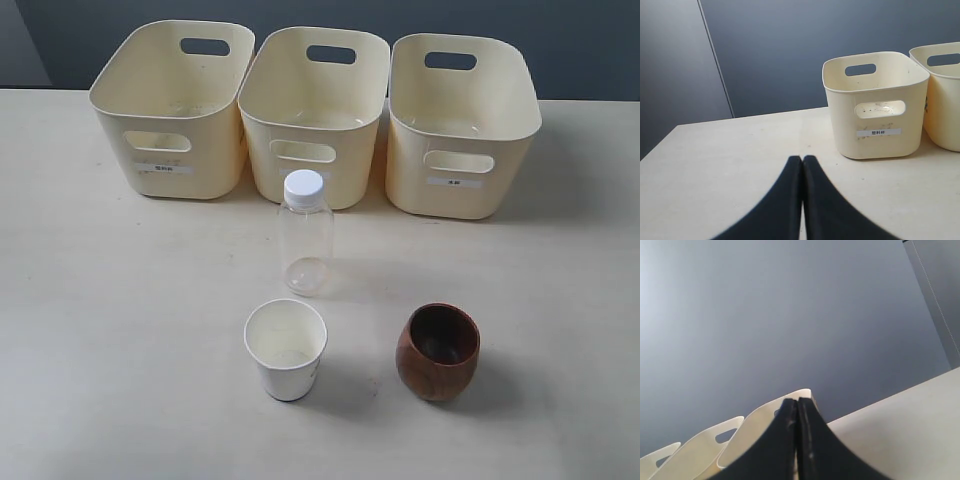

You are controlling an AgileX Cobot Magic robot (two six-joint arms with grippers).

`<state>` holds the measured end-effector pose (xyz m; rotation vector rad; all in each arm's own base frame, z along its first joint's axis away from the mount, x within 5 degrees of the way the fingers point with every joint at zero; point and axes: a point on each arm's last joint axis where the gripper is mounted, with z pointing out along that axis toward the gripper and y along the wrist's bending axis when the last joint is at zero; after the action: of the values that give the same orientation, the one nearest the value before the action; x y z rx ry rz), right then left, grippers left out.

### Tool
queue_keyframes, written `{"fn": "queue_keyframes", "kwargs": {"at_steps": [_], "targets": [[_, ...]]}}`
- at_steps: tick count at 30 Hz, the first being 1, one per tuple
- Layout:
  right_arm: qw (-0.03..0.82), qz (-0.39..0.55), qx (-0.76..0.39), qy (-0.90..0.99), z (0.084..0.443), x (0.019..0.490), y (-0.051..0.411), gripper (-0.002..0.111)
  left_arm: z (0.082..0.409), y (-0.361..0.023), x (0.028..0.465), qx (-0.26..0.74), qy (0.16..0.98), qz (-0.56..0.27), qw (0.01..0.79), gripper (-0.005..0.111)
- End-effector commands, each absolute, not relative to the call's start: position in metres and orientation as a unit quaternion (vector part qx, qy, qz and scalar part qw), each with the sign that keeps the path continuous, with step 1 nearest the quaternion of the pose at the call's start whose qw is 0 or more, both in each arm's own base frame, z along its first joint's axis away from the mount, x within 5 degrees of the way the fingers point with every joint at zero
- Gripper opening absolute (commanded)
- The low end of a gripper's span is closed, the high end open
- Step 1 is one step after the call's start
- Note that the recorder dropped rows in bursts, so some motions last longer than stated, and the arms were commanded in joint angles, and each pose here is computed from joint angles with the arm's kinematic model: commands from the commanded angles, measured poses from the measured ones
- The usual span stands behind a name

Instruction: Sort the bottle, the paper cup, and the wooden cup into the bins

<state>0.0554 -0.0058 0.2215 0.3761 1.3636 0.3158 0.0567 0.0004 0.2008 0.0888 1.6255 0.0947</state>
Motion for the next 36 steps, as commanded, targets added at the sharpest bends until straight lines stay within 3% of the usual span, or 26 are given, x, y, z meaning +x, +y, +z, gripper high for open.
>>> {"fn": "queue_keyframes", "kwargs": {"at_steps": [1,7,14,20,27,36], "targets": [[0.745,0.147,0.175,0.626,0.219,0.055,-0.006,-0.001,0.201,0.0,0.056,0.039,0.723,0.042,0.689,0.0],[0.758,0.149,0.173,0.611,0.231,0.053,-0.006,-0.001,0.201,0.0,0.056,0.039,0.723,0.042,0.689,0.0],[0.815,0.153,0.137,0.542,0.3,0.031,-0.003,-0.001,0.201,0.0,0.056,0.039,0.723,0.042,0.689,0.0],[0.824,0.092,0.068,0.555,0.356,0.021,0.002,-0.001,0.201,0.0,0.056,0.039,0.723,0.042,0.689,0.0],[0.788,0.054,-0.003,0.613,0.4,0.039,0.008,-0.001,0.201,0.0,0.056,0.039,0.723,0.042,0.689,0.0],[0.678,0.154,-0.249,0.675,0.431,0.081,0.05,-0.001,0.201,0.0,0.056,0.039,0.723,0.042,0.689,0.0]]}}
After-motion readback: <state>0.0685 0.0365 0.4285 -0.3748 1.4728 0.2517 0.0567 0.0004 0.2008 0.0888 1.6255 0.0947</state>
